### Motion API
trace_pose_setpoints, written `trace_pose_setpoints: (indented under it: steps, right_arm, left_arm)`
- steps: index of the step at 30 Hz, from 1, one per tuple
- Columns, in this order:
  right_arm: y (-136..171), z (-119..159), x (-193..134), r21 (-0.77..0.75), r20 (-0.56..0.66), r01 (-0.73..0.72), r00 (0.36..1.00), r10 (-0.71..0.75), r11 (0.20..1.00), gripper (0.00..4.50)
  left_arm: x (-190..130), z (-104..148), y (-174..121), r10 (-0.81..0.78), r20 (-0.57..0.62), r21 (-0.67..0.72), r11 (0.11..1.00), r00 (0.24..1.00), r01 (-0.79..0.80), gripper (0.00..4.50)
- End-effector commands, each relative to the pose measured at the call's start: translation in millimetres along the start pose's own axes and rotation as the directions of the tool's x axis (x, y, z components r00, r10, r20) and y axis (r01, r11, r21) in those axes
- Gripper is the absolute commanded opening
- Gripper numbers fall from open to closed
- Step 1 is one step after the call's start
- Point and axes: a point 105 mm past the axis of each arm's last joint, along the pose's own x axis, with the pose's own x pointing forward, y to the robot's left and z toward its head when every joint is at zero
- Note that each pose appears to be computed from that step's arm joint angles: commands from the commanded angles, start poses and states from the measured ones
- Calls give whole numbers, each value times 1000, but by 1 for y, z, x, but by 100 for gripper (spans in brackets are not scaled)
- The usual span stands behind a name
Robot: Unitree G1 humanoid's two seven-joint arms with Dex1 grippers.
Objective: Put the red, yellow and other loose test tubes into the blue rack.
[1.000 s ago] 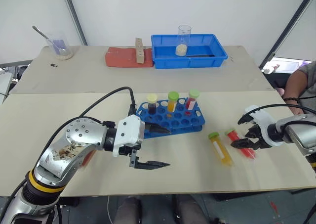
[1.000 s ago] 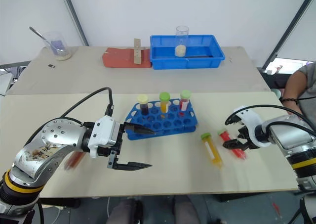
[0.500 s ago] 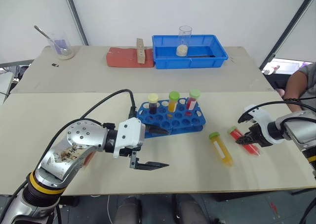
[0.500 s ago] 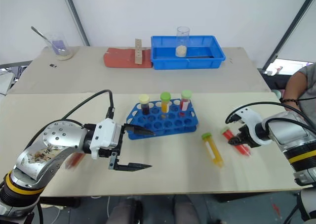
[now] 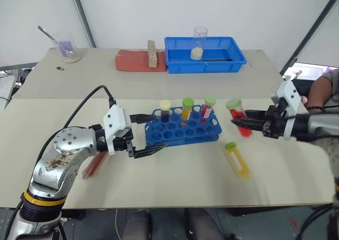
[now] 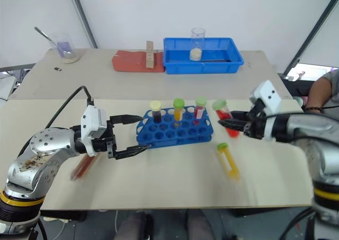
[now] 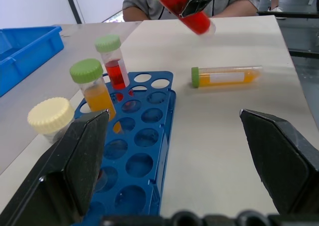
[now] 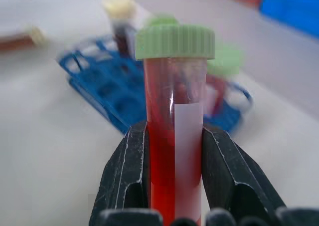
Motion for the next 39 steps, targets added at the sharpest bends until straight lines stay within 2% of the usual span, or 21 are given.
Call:
trace_pose_setpoints:
  steps: [1,7,15,22,32,39]
  right_arm:
    - [6,16,9,-101,158,92,984,-76,991,101]
    - [2,3,33,-113,255,213,950,-179,971,101]
    - [-6,-18,53,-92,273,271,932,-238,958,101]
    - [-8,-21,60,-89,294,290,922,-253,953,101]
    - [6,-23,69,-75,327,289,911,-250,954,101]
    - [-3,-28,66,9,356,361,870,-341,932,101]
  left_arm:
    - [0,18,-4,-68,65,52,997,996,65,450]
    - [2,20,-12,-169,52,58,984,984,166,450]
    - [4,21,-15,-190,43,66,980,981,187,450]
    - [4,22,-16,-180,51,54,983,982,177,450]
    - [3,22,-12,-139,60,32,990,988,137,450]
    - [5,22,-12,-129,65,27,991,989,128,450]
